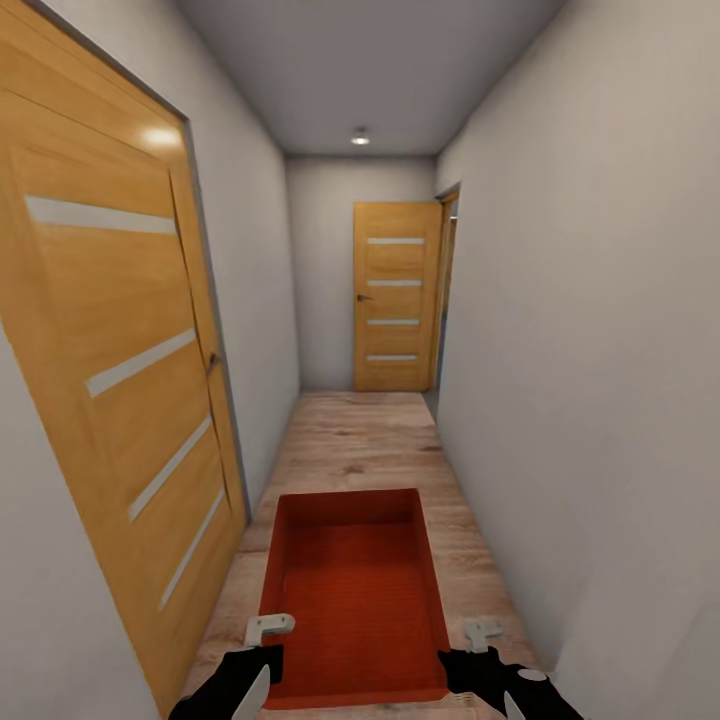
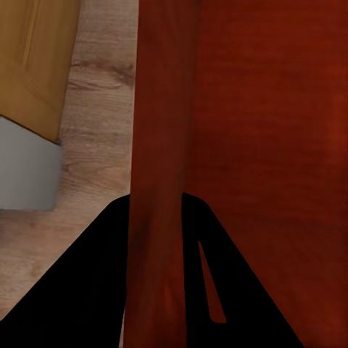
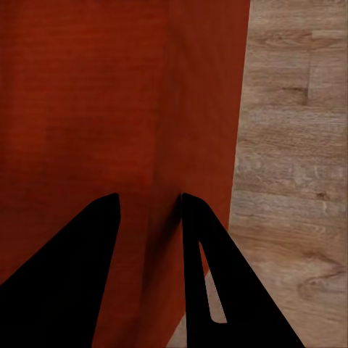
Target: Move the two storage containers from the living room to the garage. In the garage, place one container on the floor and stack the other container on top of it (either order is fine).
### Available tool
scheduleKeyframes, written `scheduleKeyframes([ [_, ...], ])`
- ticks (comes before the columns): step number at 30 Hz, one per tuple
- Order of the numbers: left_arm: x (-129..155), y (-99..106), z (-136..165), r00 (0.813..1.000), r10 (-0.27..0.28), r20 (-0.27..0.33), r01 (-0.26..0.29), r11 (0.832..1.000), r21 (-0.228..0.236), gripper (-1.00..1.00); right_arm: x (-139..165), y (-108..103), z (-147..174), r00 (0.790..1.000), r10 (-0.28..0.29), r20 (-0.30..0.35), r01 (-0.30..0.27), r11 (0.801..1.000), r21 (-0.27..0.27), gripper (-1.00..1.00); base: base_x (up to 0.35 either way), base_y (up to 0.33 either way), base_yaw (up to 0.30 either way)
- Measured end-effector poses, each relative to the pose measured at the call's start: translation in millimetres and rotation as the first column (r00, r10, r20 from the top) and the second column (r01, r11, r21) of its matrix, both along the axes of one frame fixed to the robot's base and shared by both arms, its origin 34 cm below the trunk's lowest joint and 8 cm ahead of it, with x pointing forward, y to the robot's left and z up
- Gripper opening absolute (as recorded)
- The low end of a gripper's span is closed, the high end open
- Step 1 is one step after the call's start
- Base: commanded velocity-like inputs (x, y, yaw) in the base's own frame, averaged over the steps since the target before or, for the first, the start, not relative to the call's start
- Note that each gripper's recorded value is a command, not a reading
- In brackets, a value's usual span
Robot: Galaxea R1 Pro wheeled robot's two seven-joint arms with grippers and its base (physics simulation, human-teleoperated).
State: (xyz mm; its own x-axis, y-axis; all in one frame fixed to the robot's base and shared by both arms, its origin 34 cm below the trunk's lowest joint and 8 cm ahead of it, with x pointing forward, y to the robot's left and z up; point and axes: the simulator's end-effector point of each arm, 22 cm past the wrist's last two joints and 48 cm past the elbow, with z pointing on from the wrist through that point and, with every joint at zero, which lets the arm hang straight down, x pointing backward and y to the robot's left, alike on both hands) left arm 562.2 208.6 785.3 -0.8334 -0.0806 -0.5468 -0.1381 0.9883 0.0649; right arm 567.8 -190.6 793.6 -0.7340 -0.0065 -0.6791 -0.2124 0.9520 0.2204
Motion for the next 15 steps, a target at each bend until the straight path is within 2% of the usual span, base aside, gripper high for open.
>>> scheduleKeyframes([
  [15,-0.1,-0.1,-0.1,1.0,0.0,0.0,0.0,1.0,0.0,-1.0,-0.1,-0.1,-0.1,1.0,0.0,-0.001,0.0,1.0,0.0,-1.0,0.324,0.0,0.0],
])
